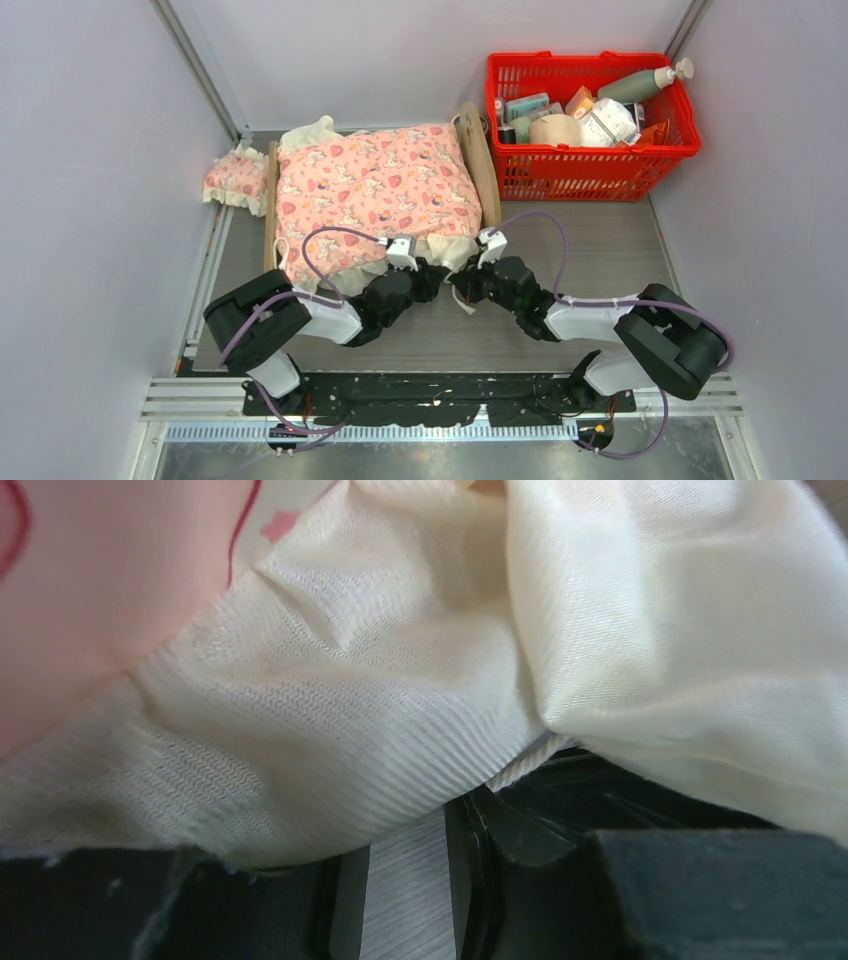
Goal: Set up the pet bed
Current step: Tie the ropes to the bed frame.
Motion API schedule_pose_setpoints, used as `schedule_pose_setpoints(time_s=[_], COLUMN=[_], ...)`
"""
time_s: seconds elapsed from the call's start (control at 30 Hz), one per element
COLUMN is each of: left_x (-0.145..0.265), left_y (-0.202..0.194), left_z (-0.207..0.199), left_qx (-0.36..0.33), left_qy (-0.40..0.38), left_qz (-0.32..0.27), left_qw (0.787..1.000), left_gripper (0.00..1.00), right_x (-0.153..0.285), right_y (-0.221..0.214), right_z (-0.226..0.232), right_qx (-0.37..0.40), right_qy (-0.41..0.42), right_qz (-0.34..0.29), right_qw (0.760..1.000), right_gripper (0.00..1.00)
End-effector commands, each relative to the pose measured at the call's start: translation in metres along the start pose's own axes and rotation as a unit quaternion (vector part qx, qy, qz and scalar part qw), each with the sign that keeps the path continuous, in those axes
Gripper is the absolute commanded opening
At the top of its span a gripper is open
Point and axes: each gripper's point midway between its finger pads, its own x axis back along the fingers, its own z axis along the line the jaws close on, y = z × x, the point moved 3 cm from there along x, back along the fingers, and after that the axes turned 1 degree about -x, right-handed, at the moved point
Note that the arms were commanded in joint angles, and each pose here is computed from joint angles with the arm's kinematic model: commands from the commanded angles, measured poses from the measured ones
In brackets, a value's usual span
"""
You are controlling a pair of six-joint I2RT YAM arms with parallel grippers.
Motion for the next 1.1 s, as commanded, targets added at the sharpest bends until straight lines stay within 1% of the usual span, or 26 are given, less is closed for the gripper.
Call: schedule_pose_setpoints(time_s=[0.0,0.2,0.3,0.4,0.57,0.77,0.87,0.93,1.07], left_x=[-0.015,-0.027,-0.030,-0.030,-0.029,-0.032,-0.032,-0.032,-0.030], left_y=[-0.001,0.003,0.004,0.003,0.002,0.001,0.000,-0.002,-0.003], left_z=[0.001,-0.011,-0.011,-0.008,-0.009,-0.015,-0.017,-0.015,-0.017], left_qx=[-0.002,0.000,-0.008,-0.008,-0.006,0.001,0.001,-0.001,-0.021], left_qy=[0.026,0.017,0.023,0.032,0.022,0.007,0.002,0.006,-0.016], left_qz=[0.005,0.005,0.008,0.012,0.008,0.010,0.012,0.016,0.010], left_qw=[1.000,1.000,1.000,0.999,1.000,1.000,1.000,1.000,1.000], left_gripper=[0.35,0.33,0.32,0.30,0.30,0.30,0.30,0.31,0.37], right_x=[0.004,0.006,0.006,0.008,0.016,0.005,-0.005,-0.010,-0.015], right_y=[0.019,0.019,0.022,0.023,0.033,0.041,0.037,0.036,0.029], right_z=[-0.002,-0.010,-0.011,-0.018,-0.027,-0.027,-0.031,-0.032,-0.034], right_qx=[0.008,0.006,0.003,-0.002,-0.008,-0.015,-0.018,-0.020,-0.019], right_qy=[-0.012,-0.037,-0.044,-0.071,-0.108,-0.111,-0.117,-0.119,-0.121], right_qz=[-0.040,-0.046,-0.051,-0.048,-0.074,-0.097,-0.094,-0.096,-0.086], right_qw=[0.999,0.998,0.998,0.996,0.991,0.989,0.989,0.988,0.989], right_gripper=[0.05,0.05,0.05,0.05,0.05,0.05,0.05,0.05,0.05])
